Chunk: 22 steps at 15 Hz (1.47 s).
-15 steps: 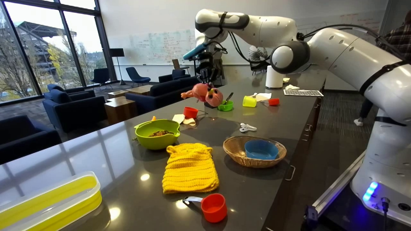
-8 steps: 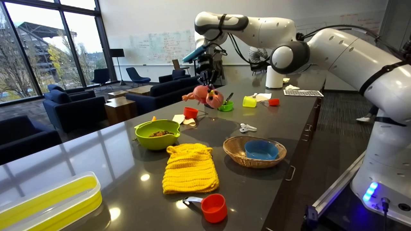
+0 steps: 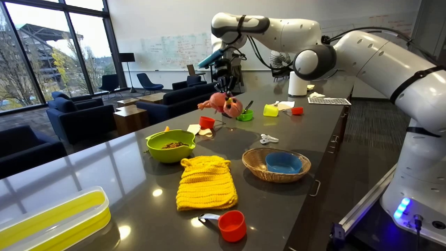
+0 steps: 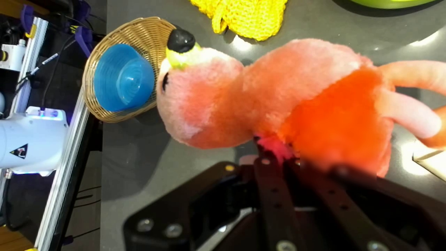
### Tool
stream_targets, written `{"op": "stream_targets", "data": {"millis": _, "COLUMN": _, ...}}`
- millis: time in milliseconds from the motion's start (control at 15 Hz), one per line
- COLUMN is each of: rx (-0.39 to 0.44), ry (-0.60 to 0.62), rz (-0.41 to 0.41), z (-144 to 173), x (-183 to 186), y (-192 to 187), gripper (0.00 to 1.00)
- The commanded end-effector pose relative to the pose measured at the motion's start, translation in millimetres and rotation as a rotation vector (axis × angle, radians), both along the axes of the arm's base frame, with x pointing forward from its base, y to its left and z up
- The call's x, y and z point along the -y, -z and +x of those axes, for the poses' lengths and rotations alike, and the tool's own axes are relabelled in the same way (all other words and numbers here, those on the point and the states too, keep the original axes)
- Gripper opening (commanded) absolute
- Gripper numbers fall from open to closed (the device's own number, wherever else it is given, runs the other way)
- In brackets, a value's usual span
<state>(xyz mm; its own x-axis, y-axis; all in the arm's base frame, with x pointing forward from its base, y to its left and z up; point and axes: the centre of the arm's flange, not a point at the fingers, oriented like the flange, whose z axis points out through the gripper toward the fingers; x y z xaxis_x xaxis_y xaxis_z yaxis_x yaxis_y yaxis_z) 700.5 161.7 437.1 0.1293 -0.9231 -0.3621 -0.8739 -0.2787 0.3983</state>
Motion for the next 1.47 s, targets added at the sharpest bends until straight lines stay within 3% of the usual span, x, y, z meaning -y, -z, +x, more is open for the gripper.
{"op": "stream_targets", "data": {"millis": 0, "rx": -0.004, "ry": -0.011, "rz": 0.007, "z": -0.7, "x": 2.8, "y": 3.5, "gripper": 0.01}}
{"op": "stream_targets", "data": {"millis": 67, "rx": -0.007, "ry": -0.009, "rz": 0.010, "z": -1.6, "x": 4.6, "y": 6.9, "gripper": 0.01}}
{"op": "stream_targets", "data": {"millis": 133, "rx": -0.012, "ry": -0.014, "rz": 0.016, "z": -2.0, "x": 6.1, "y": 11.0, "gripper": 0.19}}
{"op": "stream_targets", "data": {"millis": 200, "rx": -0.014, "ry": -0.013, "rz": 0.019, "z": -2.5, "x": 7.9, "y": 15.8, "gripper": 0.31}}
{"op": "stream_targets", "data": {"millis": 600, "rx": -0.006, "ry": -0.014, "rz": 0.033, "z": -10.5, "x": 22.3, "y": 26.8, "gripper": 0.69}}
{"op": "stream_targets", "data": {"millis": 733, "rx": 0.020, "ry": -0.103, "rz": 0.009, "z": -32.3, "x": 29.7, "y": 17.2, "gripper": 0.82}}
{"op": "stream_targets", "data": {"millis": 867, "rx": -0.009, "ry": -0.229, "rz": -0.052, "z": -68.8, "x": 38.9, "y": 4.6, "gripper": 0.97}}
{"op": "stream_targets", "data": {"millis": 1400, "rx": -0.236, "ry": -0.582, "rz": -0.276, "z": -135.7, "x": 35.1, "y": -39.2, "gripper": 1.00}}
